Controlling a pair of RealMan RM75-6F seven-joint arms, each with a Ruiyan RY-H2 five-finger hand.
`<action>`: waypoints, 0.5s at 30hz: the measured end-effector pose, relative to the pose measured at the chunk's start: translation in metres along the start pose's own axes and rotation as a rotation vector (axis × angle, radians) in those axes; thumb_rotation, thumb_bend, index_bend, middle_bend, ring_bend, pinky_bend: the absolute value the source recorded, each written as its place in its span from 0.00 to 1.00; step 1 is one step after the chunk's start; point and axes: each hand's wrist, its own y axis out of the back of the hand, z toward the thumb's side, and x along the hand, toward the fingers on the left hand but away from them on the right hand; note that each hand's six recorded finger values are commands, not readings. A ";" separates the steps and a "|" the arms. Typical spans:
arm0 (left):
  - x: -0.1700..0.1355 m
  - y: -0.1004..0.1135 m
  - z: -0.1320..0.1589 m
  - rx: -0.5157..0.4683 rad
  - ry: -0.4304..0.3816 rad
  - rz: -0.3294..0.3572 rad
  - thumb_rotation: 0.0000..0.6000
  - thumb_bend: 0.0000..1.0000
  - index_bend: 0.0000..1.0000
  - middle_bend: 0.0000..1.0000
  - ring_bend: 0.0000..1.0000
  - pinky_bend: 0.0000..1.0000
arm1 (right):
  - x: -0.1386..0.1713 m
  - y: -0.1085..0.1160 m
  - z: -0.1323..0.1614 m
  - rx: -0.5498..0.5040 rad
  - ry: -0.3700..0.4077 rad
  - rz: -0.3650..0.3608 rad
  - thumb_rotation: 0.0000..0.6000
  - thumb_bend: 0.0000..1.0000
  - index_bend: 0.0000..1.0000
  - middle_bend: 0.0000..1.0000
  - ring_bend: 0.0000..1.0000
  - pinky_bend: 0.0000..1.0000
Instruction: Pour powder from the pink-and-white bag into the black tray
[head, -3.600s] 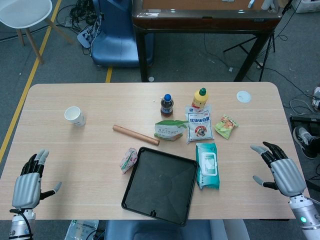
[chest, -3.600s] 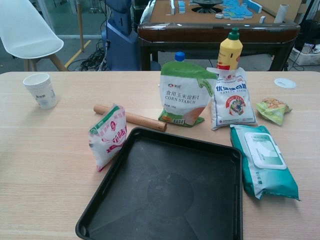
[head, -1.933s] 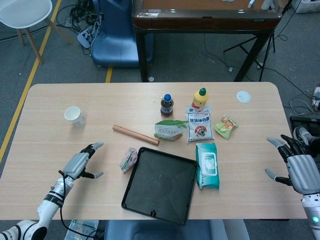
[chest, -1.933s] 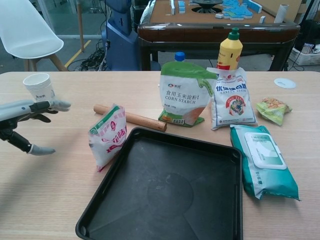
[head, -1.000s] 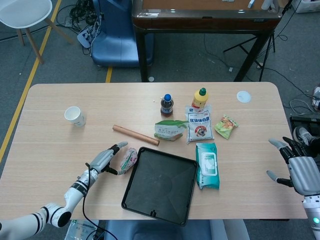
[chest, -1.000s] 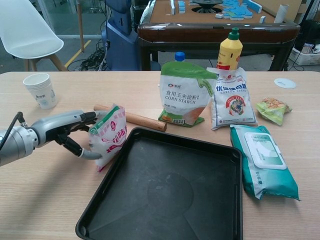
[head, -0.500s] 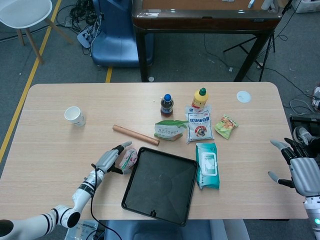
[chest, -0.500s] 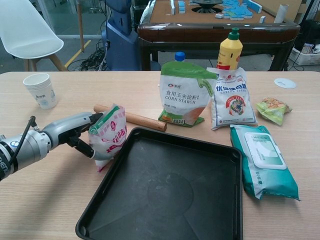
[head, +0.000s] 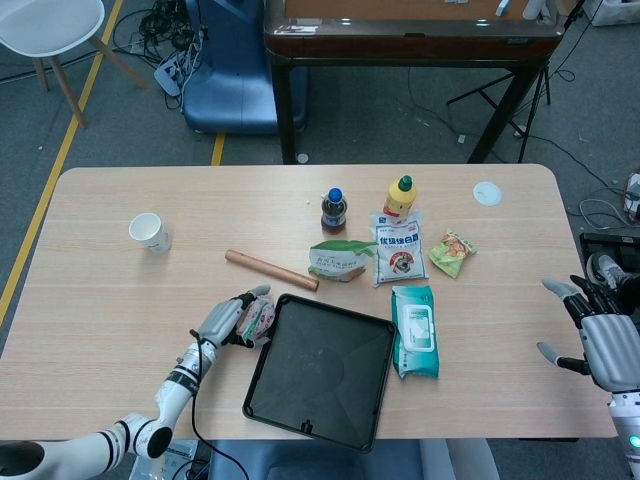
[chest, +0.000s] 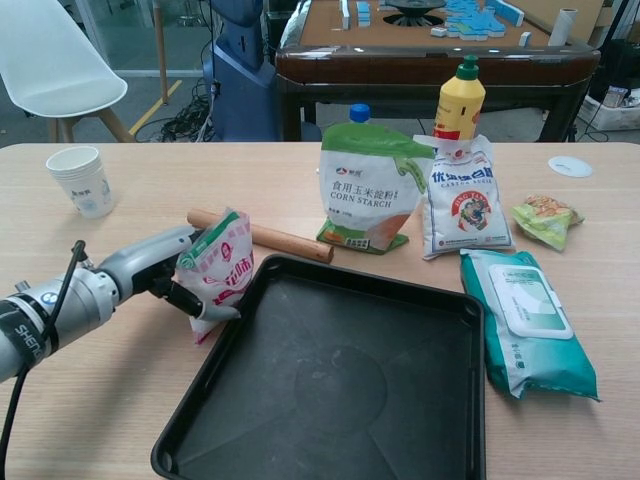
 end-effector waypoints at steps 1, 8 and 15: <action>0.000 0.000 0.001 -0.004 -0.004 0.007 1.00 0.17 0.16 0.19 0.21 0.22 | 0.000 0.000 0.000 0.000 0.000 0.000 1.00 0.16 0.17 0.24 0.10 0.12; 0.004 0.001 0.002 -0.026 -0.037 0.052 1.00 0.17 0.20 0.22 0.24 0.26 | -0.001 0.000 0.001 0.004 -0.002 0.002 1.00 0.16 0.17 0.24 0.10 0.12; 0.005 -0.003 0.000 -0.028 -0.043 0.053 1.00 0.17 0.22 0.23 0.24 0.28 | -0.002 0.000 0.002 0.005 -0.001 0.006 1.00 0.16 0.17 0.24 0.10 0.12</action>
